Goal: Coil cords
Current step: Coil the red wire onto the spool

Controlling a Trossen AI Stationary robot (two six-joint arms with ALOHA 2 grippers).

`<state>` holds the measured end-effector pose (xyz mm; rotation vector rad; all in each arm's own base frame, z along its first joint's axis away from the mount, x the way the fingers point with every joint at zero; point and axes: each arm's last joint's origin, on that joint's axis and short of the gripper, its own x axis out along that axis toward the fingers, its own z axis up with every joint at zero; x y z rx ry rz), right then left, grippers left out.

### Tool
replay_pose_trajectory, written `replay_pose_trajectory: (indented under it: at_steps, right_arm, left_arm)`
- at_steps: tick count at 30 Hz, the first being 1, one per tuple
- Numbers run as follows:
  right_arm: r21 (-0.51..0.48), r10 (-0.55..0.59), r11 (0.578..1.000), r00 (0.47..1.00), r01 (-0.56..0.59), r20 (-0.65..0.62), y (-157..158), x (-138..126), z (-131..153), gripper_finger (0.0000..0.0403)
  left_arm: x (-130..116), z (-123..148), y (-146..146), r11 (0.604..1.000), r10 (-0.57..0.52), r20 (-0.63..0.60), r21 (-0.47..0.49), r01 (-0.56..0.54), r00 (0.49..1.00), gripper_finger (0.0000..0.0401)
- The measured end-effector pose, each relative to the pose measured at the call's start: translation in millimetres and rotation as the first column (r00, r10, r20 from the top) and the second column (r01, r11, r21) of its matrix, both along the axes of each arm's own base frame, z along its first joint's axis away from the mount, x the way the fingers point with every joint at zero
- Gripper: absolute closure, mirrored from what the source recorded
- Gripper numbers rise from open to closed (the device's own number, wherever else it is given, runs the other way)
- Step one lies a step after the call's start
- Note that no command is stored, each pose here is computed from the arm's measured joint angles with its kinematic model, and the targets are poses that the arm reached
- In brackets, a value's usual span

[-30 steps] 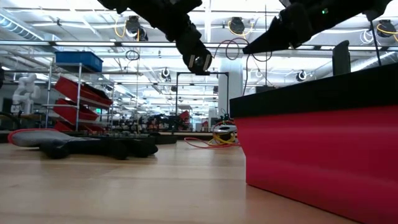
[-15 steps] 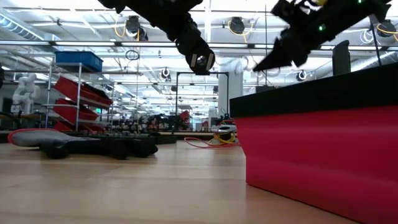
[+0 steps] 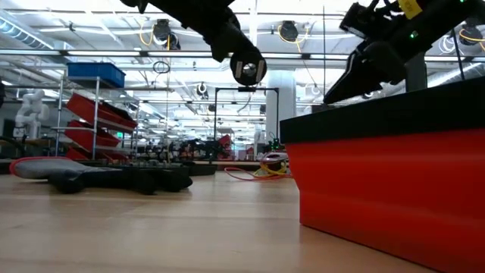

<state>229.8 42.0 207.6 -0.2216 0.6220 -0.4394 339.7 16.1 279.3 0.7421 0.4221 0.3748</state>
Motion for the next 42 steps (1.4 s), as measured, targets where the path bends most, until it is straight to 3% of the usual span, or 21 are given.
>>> replay_pose_trajectory:
  at_steps: [6,11,17,22,29,42]
  right_arm:
    - [-0.069,-0.001,0.998,0.995,0.009,0.103,0,-5,20,0.0223]
    - [-0.094,0.164,0.985,0.967,-0.148,0.195,4,2,35,0.0242]
    - [-0.11,0.194,0.978,0.963,-0.176,0.186,3,7,33,0.0262]
    - [-0.094,0.225,0.973,0.955,-0.21,0.195,1,11,32,0.0278]
    - [-0.075,0.269,0.963,0.932,-0.258,0.244,-3,14,36,0.0297]
    - [-0.062,0.322,0.946,0.894,-0.319,0.31,-6,18,42,0.0298]
  left_arm:
    - [2,0,-9,0.986,-0.165,-0.005,-0.025,0.165,0.986,0.0401]
    - [3,-1,-15,0.946,-0.317,0.007,-0.069,0.316,0.949,0.0401]
    - [3,-1,-18,0.931,-0.351,0.017,-0.101,0.351,0.936,0.0401]
    - [3,-1,-22,0.871,-0.465,0.048,-0.156,0.467,0.884,0.0401]
    - [4,0,-24,0.825,-0.527,0.078,-0.193,0.531,0.847,0.0401]
    - [5,4,-25,0.801,-0.541,0.14,-0.213,0.559,0.829,0.0401]
